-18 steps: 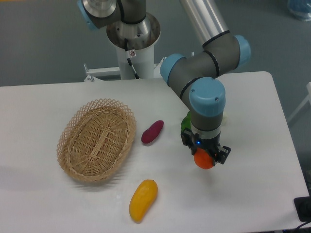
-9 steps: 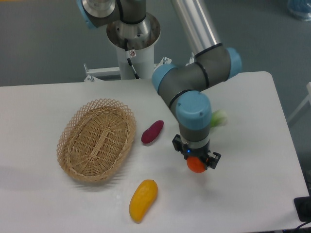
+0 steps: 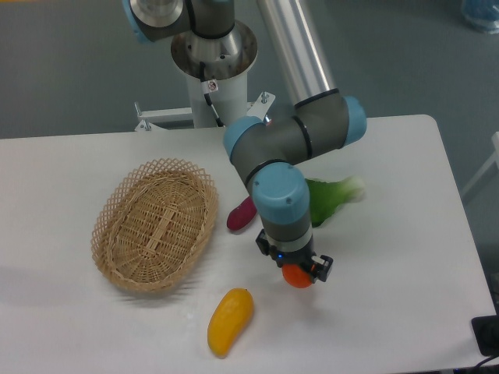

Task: Place the orange on the table
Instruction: 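Carry the orange toward the yellow mango and lower it to the table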

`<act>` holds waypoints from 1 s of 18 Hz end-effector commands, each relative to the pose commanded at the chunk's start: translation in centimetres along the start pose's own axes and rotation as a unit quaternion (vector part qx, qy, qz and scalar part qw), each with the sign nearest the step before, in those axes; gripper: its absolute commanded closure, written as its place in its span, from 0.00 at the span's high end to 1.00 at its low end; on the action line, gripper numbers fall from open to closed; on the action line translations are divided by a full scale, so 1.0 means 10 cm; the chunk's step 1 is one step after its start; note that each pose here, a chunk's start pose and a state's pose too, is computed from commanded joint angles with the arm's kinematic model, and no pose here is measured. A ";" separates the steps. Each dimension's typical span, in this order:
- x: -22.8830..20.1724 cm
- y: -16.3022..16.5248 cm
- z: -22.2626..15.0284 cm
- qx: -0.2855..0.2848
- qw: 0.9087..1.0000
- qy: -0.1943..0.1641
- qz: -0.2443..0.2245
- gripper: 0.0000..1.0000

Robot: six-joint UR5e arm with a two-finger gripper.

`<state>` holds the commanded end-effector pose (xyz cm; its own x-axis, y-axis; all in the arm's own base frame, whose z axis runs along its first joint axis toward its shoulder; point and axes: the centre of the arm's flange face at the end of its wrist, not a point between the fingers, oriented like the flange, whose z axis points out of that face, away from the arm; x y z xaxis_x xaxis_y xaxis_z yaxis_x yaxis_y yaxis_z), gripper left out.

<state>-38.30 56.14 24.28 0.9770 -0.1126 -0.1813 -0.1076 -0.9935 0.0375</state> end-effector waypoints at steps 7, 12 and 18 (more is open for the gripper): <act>0.15 -0.10 0.05 0.002 1.000 -0.001 -0.015 0.77; 0.19 -0.08 0.09 0.000 1.000 0.002 -0.004 0.97; 0.19 -0.05 -0.08 0.010 1.000 -0.003 0.000 1.00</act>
<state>-36.23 56.46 24.73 0.9759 -0.1132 -0.1865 -0.1119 -0.9936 0.0177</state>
